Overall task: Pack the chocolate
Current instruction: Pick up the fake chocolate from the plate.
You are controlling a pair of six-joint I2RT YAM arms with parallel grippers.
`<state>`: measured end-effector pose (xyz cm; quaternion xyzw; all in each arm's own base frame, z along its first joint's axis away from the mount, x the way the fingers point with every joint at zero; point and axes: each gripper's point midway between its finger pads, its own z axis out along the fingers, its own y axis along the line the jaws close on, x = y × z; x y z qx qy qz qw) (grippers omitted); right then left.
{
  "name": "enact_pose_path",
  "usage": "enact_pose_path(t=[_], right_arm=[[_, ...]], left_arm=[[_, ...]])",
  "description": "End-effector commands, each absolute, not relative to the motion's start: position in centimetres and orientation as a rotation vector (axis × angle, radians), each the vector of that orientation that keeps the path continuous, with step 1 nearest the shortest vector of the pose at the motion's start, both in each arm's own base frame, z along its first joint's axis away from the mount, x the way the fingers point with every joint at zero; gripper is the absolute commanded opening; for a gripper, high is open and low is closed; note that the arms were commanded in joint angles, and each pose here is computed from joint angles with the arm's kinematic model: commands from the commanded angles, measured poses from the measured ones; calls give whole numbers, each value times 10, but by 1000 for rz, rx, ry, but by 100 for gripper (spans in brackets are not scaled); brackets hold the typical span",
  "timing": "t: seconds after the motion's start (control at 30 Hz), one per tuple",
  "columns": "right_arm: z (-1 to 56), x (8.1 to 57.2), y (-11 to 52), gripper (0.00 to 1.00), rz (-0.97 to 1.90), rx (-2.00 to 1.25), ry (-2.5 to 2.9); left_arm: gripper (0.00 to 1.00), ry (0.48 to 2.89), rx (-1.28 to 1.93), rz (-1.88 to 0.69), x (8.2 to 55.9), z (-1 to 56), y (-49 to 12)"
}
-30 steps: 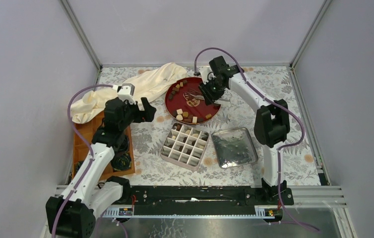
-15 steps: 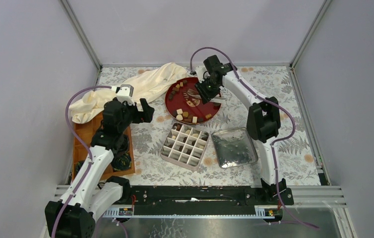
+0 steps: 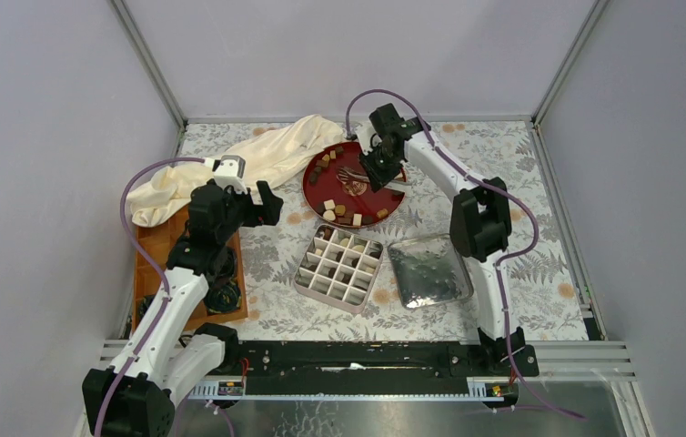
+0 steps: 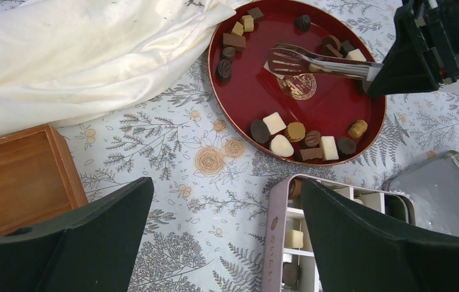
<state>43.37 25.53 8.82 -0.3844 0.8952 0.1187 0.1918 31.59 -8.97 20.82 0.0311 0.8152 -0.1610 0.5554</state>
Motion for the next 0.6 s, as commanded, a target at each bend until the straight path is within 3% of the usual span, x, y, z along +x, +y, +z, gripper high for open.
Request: enact_pose_path(t=[0.0, 0.57], right_arm=[[162, 423, 256, 1, 347, -1064, 2345], [233, 253, 263, 0, 931, -1439, 1847]], left_arm=[[99, 1908, 88, -360, 317, 211, -88], [99, 1899, 71, -284, 311, 215, -75]])
